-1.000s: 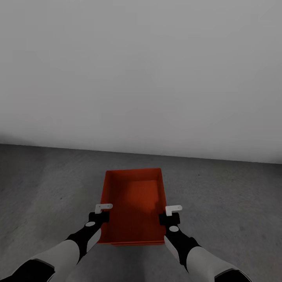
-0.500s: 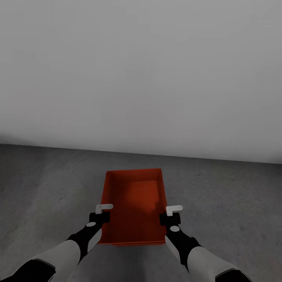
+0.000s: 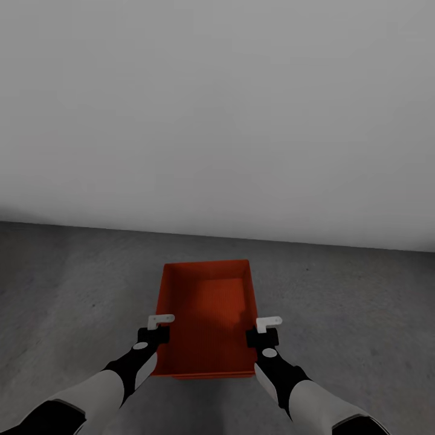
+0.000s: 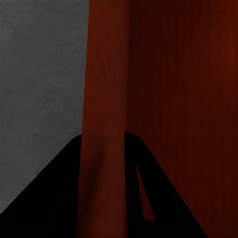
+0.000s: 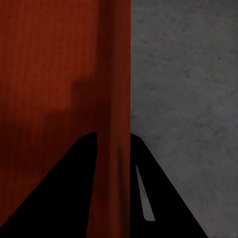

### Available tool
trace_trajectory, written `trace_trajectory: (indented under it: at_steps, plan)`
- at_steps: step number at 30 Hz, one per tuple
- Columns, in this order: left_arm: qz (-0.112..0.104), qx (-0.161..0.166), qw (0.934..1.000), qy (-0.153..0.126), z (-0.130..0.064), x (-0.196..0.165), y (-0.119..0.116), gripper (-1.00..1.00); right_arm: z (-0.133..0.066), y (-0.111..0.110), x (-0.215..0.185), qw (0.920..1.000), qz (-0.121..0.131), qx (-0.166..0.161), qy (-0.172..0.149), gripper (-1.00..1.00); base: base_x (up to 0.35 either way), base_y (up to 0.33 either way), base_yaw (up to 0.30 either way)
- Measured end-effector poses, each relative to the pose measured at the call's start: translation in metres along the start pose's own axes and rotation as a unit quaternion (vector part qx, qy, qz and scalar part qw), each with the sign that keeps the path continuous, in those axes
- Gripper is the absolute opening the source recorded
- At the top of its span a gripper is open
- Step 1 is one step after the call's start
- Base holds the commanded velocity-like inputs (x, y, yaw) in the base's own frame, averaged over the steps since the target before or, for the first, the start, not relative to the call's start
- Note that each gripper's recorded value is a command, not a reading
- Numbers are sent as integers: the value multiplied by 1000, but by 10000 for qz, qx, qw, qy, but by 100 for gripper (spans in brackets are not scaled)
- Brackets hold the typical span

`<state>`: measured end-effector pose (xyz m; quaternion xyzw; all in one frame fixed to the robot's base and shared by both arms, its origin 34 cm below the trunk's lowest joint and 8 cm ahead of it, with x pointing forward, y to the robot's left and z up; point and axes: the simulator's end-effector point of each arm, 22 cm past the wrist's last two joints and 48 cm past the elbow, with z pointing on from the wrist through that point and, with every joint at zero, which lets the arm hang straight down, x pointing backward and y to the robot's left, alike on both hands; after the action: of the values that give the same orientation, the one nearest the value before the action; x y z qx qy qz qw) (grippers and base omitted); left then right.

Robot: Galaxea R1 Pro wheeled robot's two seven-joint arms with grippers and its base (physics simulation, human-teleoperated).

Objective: Move the two storage containers from the living room to the garage. In the garage, place one container on the floor and stack the other container on top of it (either order is fine).

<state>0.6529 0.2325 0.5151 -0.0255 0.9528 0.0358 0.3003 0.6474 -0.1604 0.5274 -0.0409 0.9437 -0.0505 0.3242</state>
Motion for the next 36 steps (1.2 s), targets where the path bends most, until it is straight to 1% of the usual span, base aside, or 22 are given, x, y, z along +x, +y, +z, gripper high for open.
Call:
trace_trajectory:
  at_steps: [4,10,20,30,36]
  plan:
    - [0,1,10000,-1,0,0,0,-100,0,0,0,10000,0,1,0,-100,0,0,0]
    - [0,3,10000,3,8,6,0,-100,7,2,6,10000,1,3,3,-100,0,0,0]
    - [0,4,10000,5,8,6,0,-100,7,2,6,10000,0,4,6,-100,0,0,0]
    - [0,3,10000,6,21,16,-1,-100,20,4,17,10000,1,4,6,-100,0,0,0]
    - [0,4,10000,4,21,16,-1,-100,20,4,16,10000,0,4,4,-100,0,0,0]
